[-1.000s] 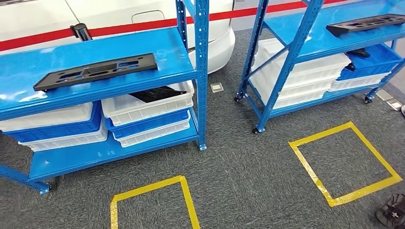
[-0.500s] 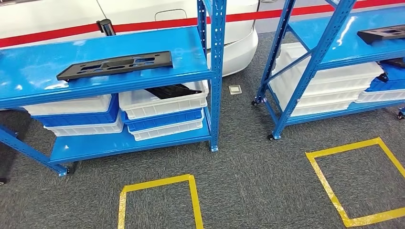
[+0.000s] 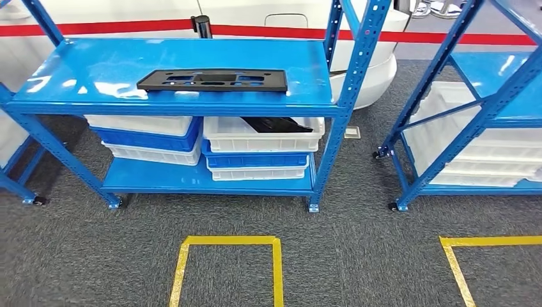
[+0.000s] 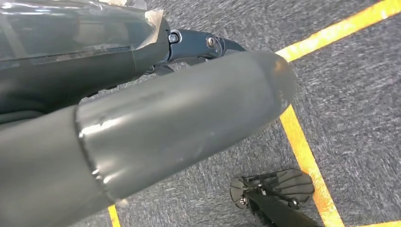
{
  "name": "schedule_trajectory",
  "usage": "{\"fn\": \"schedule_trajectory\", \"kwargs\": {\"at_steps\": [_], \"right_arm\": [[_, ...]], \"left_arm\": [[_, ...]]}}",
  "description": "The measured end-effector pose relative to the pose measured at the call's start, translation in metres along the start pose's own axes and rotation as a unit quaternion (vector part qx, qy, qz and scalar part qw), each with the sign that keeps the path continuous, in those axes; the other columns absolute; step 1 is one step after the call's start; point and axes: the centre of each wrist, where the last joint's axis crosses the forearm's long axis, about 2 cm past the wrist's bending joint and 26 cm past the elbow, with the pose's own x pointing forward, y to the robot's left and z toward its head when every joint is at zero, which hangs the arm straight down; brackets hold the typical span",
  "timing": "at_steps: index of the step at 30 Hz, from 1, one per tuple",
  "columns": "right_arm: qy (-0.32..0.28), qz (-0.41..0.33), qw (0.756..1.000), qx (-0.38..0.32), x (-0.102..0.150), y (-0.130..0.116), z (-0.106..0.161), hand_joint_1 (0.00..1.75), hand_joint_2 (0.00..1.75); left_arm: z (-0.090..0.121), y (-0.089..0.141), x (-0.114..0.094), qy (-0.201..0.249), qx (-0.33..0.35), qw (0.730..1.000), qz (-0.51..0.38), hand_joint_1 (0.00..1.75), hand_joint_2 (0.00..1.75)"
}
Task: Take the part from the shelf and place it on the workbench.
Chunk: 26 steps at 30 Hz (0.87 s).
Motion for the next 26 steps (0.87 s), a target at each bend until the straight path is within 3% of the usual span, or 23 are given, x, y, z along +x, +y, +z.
{"fn": "schedule_trajectory", "kwargs": {"at_steps": [3,7,24,25,26], "right_arm": [[-0.012,0.007,1.000,0.002,0.001,0.002,0.000,0.00,0.00],[-0.020,0.012,1.000,0.003,0.006,0.002,0.000,0.00,0.00],[-0.013,0.016,0.999,-0.030,0.015,0.005,0.000,0.00,0.00],[-0.012,0.018,0.999,-0.032,0.015,0.005,0.000,0.00,0.44],[-0.012,0.019,0.999,-0.033,0.016,0.005,0.000,0.00,0.58]], "left_arm": [[0.000,-0.001,0.000,0.001,-0.002,1.000,-0.002,0.00,0.00],[0.000,-0.002,0.000,0.002,-0.002,1.000,-0.003,0.00,1.75],[0.000,-0.003,0.002,-0.002,-0.008,1.000,-0.003,0.00,1.75],[0.000,-0.004,0.002,-0.002,-0.009,1.000,-0.003,0.00,1.75],[0.000,-0.004,0.002,-0.002,-0.009,1.000,-0.003,0.00,1.75]]}}
